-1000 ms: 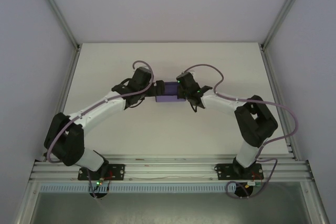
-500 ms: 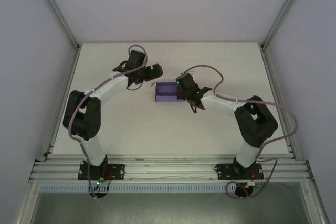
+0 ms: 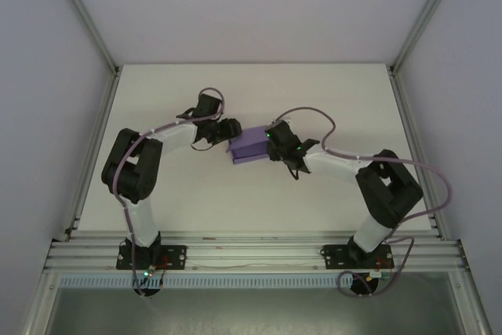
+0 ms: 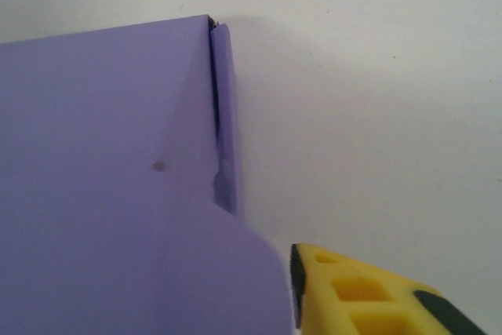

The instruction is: Assemble paper box

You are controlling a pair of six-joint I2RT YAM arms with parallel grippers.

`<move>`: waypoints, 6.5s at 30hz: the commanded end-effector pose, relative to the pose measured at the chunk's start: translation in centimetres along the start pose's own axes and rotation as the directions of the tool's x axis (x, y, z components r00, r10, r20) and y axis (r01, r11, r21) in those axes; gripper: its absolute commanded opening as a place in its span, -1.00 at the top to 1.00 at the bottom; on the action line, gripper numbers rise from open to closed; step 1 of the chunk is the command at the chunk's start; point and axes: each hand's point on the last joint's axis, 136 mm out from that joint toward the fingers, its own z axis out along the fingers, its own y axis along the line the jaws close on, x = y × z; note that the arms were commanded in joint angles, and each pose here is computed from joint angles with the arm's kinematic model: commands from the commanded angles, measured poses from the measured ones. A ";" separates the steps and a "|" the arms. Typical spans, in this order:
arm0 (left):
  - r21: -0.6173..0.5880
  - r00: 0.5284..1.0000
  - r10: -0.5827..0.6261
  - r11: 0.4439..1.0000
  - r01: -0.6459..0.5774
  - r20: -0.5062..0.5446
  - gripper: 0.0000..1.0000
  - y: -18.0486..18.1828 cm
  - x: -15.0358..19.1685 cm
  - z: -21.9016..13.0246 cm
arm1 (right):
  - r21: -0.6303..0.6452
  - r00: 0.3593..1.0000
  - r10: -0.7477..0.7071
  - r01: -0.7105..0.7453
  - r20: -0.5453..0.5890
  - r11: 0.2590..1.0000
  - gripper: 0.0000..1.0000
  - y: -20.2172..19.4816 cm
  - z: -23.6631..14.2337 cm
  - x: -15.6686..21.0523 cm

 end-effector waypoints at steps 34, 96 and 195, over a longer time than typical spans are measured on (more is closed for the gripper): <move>0.211 0.991 -0.013 0.977 -0.015 0.130 0.75 3.6 4.5 1.9 | -0.339 0.919 0.332 -0.387 -0.210 0.858 -0.83 -0.1 -0.1 -1.5; -0.096 0.032 0.990 0.046 -0.994 0.135 -1.00 -7.3 7.7 -12.7 | 0.166 -0.020 0.460 -0.945 -0.888 0.280 0.34 3.9 -7.8 -1.9; 0.352 -0.040 0.982 0.027 -0.935 -0.182 0.40 -5.4 11.2 -5.5 | -0.463 0.942 -0.332 0.274 -0.047 0.843 1.00 0.7 -6.8 -3.6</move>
